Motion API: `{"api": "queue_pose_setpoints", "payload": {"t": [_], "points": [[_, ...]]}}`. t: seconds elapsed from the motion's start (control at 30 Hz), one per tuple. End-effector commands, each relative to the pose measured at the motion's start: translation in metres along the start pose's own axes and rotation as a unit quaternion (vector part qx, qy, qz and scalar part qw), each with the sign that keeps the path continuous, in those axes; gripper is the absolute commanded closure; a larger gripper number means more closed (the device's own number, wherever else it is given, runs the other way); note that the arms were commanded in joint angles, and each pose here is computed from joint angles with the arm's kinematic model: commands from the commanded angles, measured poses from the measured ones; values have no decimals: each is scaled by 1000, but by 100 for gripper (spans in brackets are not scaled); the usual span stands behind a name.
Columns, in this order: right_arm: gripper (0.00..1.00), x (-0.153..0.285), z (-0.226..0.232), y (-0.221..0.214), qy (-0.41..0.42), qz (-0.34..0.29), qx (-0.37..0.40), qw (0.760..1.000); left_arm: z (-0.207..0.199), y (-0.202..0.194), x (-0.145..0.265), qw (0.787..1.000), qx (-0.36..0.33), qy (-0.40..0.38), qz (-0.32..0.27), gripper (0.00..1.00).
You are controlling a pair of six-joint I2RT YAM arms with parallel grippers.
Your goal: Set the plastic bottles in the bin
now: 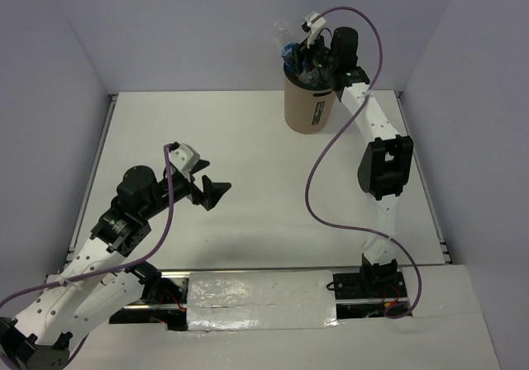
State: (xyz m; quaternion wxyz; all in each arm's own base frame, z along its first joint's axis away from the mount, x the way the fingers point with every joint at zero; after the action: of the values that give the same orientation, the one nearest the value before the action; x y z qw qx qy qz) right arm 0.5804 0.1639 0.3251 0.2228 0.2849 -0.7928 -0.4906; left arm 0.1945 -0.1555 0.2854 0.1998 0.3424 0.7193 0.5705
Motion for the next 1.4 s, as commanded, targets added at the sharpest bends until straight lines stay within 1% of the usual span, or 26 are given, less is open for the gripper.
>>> {"api": "queue_pose_setpoints", "payload": {"t": [0.0, 0.2, 0.43, 0.6, 0.63, 0.7, 0.73, 0.77, 0.83, 0.9, 0.97, 1.0, 1.03, 1.1, 1.13, 1.17, 1.2, 1.23, 1.27, 1.37], "points": [[32, 8, -18, 14, -24, -20, -13, 999, -3, 11, 0, 1000, -15, -14, -23, 1], [27, 13, -19, 10, -25, -17, -25, 999, -2, 10, 0, 1000, -14, -11, -22, 1], [21, 23, -27, 26, -34, -46, -27, 998, -2, 9, -1, 1000, -14, -11, -20, 1], [11, 45, -31, 60, -37, -72, -20, 996, -2, 9, -2, 1000, -13, -12, -20, 1], [7, 56, -32, 77, -38, -86, -11, 996, -2, 9, -2, 1000, -13, -13, -18, 1], [3, 67, -30, 86, -39, -90, -7, 995, -3, 9, -3, 1000, -12, -15, -17, 1], [0, 80, -30, 106, -42, -103, 4, 994, -3, 9, -3, 1000, -13, -17, -17, 1], [0, 85, -26, 107, -38, -100, 5, 994, -4, 9, -3, 1000, -12, -20, -18, 0], [0, 105, -22, 128, -36, -103, 7, 994, -5, 9, -3, 999, -11, -24, -18, 1], [0, 119, -17, 134, -35, -93, -7, 995, -6, 10, -4, 999, -8, -26, -19, 1], [0, 142, -6, 140, -33, -61, -40, 997, -7, 11, -5, 999, -1, -29, -18, 1], [0, 152, 5, 131, -24, -25, -69, 997, -7, 11, -6, 999, 4, -28, -16, 1], [0, 170, 13, 141, -27, -17, -73, 997, -8, 13, -7, 999, 7, -29, -16, 1], [0, 187, 37, 112, -17, 42, -105, 993, -9, 14, -8, 999, 26, -26, -13, 1], [0, 210, 47, 124, -29, 36, -97, 994, -8, 15, -9, 999, 37, -22, -11, 1], [0, 214, 68, 84, -21, 78, -126, 989, -9, 15, -10, 998, 54, -19, -7, 1], [0, 235, 76, 94, -42, 66, -111, 991, -11, 14, -11, 998, 62, -23, -1, 1], [0, 243, 86, 84, -49, 76, -119, 989, -12, 14, -12, 997, 75, -25, 3, 1], [0, 248, 105, 51, -44, 110, -140, 983, -13, 14, -12, 996, 80, -28, 6, 1], [0, 278, 130, 33, -63, 134, -142, 979, -16, 12, -14, 995, 94, -38, 21, 1]]}}
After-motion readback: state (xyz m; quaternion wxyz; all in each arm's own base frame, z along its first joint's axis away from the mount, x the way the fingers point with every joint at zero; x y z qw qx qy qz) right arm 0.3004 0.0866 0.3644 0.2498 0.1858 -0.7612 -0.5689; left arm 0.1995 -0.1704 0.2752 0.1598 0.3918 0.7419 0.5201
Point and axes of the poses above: each gripper's point midway between its finger pads, its own x axis back along the fingers, its own z axis along the line the jaws close on, y = z × x, the point moved 5 cm from there along x, back along the fingers, and after that the axes turned 11 degrees about x, right-handed, at the moved point
